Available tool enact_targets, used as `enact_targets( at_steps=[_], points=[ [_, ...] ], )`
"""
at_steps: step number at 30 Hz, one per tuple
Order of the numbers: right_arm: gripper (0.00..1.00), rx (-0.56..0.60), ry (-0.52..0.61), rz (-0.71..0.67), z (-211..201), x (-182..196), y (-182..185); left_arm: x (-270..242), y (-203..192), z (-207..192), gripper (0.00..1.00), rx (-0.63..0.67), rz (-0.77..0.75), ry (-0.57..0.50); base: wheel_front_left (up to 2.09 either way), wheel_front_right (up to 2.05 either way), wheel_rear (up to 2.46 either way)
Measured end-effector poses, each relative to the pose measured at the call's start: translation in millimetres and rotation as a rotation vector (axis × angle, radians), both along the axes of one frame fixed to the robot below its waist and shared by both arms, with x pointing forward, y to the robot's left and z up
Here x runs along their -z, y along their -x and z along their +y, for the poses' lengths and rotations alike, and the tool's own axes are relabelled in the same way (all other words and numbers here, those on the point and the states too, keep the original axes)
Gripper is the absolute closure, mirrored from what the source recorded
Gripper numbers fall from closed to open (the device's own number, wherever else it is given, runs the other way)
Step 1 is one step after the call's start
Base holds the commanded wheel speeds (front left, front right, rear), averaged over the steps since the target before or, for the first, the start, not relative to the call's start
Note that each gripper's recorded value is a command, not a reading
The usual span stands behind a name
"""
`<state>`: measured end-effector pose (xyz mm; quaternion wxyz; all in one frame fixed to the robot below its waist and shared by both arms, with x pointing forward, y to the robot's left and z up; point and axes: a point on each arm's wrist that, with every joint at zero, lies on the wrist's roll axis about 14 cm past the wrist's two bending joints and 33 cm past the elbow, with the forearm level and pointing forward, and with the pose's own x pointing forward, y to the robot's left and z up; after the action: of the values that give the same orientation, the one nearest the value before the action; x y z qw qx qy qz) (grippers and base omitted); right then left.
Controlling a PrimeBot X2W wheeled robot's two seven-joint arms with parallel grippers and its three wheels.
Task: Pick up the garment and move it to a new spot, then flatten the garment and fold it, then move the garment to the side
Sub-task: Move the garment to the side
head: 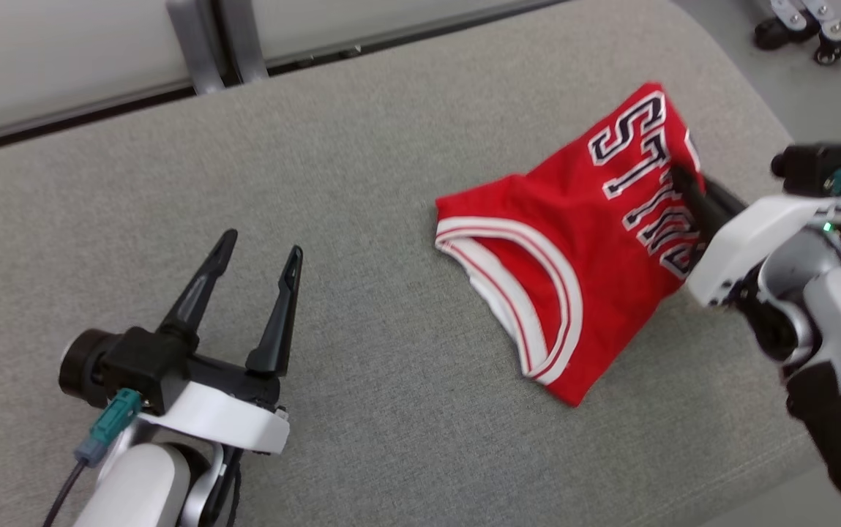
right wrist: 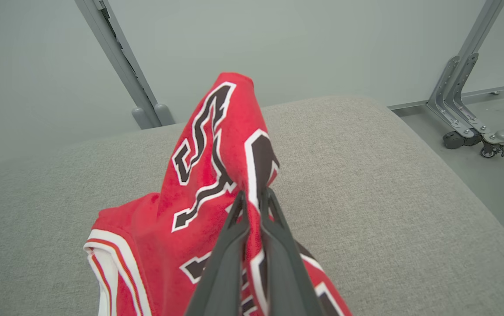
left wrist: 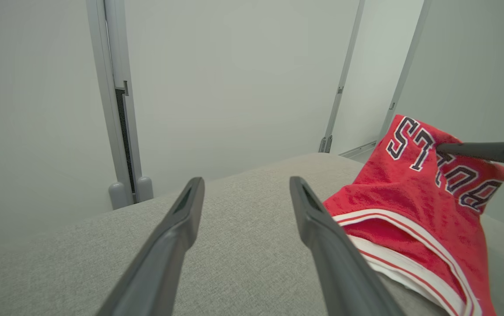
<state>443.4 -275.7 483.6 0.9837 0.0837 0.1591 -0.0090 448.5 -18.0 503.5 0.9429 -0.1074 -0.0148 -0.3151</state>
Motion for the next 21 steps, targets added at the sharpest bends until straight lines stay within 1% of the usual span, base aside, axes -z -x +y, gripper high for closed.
enact_targets(
  at_steps=[4,7,11,15,21],
  points=[
    [1.00,0.058,0.054,0.017,-34.1,0.8,-20.4,16.2,-14.8,-5.5,0.00,0.028,0.025,-0.017,0.00,0.00,0.00],
    [1.00,0.117,0.120,0.051,-65.9,9.2,-30.5,29.0,-24.2,-8.2,0.00,0.039,0.045,-0.024,0.00,0.00,0.00],
    [1.00,0.185,0.167,0.092,-93.2,24.8,-40.6,49.0,-33.5,-3.9,0.00,0.036,0.082,-0.039,0.00,0.00,0.00],
    [1.00,0.220,0.218,0.143,-109.1,41.3,-45.7,62.3,-38.8,0.7,0.00,0.029,0.108,-0.049,0.00,0.00,0.00],
    [1.00,0.264,0.254,0.156,-121.2,49.2,-51.7,68.5,-41.8,7.8,0.00,0.015,0.117,-0.059,0.00,0.00,0.00]
  ],
)
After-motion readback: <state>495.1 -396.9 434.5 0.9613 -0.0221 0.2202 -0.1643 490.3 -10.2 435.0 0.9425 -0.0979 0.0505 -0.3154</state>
